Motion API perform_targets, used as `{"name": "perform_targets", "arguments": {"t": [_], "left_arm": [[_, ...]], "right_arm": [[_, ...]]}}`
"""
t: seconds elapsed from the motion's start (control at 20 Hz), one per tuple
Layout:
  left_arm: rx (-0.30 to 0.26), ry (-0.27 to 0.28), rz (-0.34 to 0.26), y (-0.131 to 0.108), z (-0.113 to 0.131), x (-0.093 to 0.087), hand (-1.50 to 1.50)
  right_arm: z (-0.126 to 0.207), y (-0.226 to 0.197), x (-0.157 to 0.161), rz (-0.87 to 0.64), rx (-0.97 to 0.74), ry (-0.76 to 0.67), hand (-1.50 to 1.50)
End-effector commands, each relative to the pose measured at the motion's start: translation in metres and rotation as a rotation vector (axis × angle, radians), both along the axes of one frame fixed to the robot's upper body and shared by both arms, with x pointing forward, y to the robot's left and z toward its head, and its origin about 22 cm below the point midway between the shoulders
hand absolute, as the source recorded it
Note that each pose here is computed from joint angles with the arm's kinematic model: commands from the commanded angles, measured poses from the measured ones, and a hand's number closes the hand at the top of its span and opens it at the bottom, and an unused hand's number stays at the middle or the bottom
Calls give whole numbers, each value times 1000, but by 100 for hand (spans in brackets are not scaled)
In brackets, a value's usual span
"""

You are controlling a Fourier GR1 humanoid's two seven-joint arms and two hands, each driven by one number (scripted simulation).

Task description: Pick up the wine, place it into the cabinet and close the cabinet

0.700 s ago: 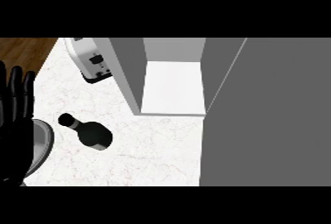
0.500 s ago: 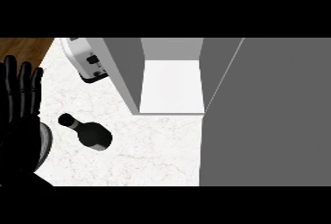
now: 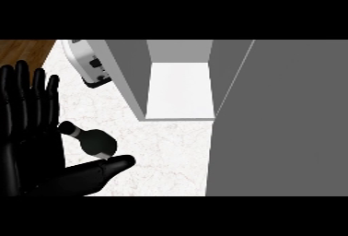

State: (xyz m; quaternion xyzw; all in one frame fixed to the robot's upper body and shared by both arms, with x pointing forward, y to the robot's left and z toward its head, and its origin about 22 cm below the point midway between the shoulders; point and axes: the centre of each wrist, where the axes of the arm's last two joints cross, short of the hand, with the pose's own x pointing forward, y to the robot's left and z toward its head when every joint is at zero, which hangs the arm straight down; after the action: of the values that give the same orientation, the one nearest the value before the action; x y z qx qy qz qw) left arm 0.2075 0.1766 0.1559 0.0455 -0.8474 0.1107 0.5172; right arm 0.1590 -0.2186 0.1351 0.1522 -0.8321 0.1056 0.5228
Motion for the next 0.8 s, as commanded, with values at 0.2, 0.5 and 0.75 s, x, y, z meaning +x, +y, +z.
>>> {"name": "perform_targets", "arguments": {"t": [0.2, 0.5, 0.75], "left_arm": [[-72, 17, 2, -41, 38, -59, -150], [-78, 20, 4, -59, 57, -69, -150], [-66, 9, 18, -70, 64, -64, -150]], "right_arm": [[20, -3, -17, 69, 12, 47, -150], [32, -1, -21, 78, 14, 39, -150], [44, -6, -19, 61, -2, 37, -150]]}}
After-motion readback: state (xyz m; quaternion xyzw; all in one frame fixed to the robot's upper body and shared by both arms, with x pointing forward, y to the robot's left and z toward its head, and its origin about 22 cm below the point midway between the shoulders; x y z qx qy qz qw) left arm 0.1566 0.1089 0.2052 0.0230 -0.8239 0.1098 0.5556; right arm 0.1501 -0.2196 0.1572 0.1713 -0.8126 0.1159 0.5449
